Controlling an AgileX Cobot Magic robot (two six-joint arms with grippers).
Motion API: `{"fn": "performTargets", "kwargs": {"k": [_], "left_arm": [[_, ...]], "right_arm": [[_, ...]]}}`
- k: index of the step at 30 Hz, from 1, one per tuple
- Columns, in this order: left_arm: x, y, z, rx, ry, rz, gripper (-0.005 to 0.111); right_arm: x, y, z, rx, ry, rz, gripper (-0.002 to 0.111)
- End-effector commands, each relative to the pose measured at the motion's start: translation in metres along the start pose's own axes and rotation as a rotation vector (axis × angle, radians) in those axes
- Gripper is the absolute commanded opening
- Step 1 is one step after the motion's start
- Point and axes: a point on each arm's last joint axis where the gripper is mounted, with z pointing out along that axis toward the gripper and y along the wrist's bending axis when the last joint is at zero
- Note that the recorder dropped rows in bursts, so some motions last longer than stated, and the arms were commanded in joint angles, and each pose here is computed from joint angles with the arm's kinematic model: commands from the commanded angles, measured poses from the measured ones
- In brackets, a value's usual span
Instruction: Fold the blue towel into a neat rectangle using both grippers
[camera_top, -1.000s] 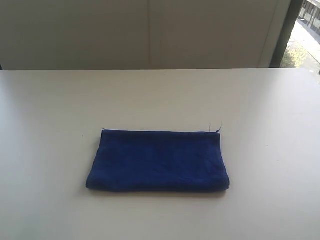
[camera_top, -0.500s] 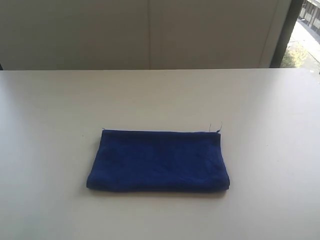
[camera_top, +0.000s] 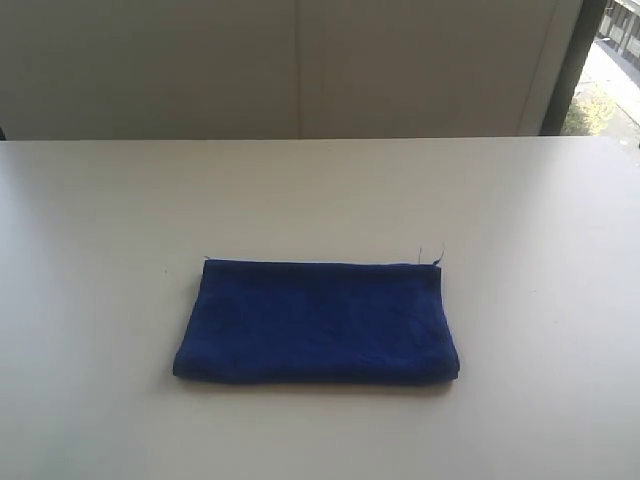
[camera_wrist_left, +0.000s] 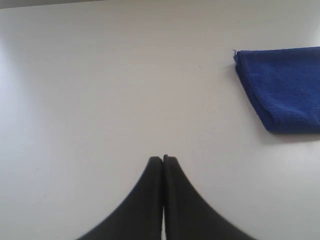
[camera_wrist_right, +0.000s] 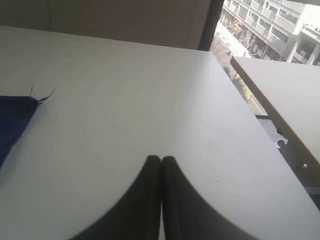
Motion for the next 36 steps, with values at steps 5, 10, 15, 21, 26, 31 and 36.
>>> {"fn": "performTargets", "kwargs": {"k": [5,10,15,21,26,31,36], "left_arm": [[0.0006,-0.0004,0.0002,0.004,-0.006,-0.012,0.0],[0.0006,-0.0004,0.0002,0.004,-0.006,-0.012,0.0],[0.0006,-0.0004,0.0002,0.004,-0.006,-0.012,0.0],[0.0006,-0.0004,0.0002,0.004,-0.006,-0.012,0.0],[0.0006,-0.0004,0.0002,0.004,-0.006,-0.012,0.0],[0.0006,-0.0004,0.0002,0.004,-0.006,-0.012,0.0],[0.0006,-0.0004,0.0002,0.004,-0.006,-0.012,0.0]], "right_arm": [[-0.0005,0.0006,-0.0003,-0.011,-0.016,-0.023,0.0],[-0.001,0.0055,-0.0005,-0.098,-0.029,-0.042,0.0],[-0.0009,0.0077,-0.0008,-0.137,-0.03,-0.046,0.0],[-0.0009,0.0077,-0.0008,-0.137,-0.03,-0.046,0.0],[-0.0008,0.007,-0.0007,-0.129,-0.03,-0.069,0.0],[-0.0007,0.0066,-0.0007,-0.124,-0.03,-0.083,0.0],[-0.0005,0.007,-0.0007,-0.131,-0.028,-0.074,0.0]]}}
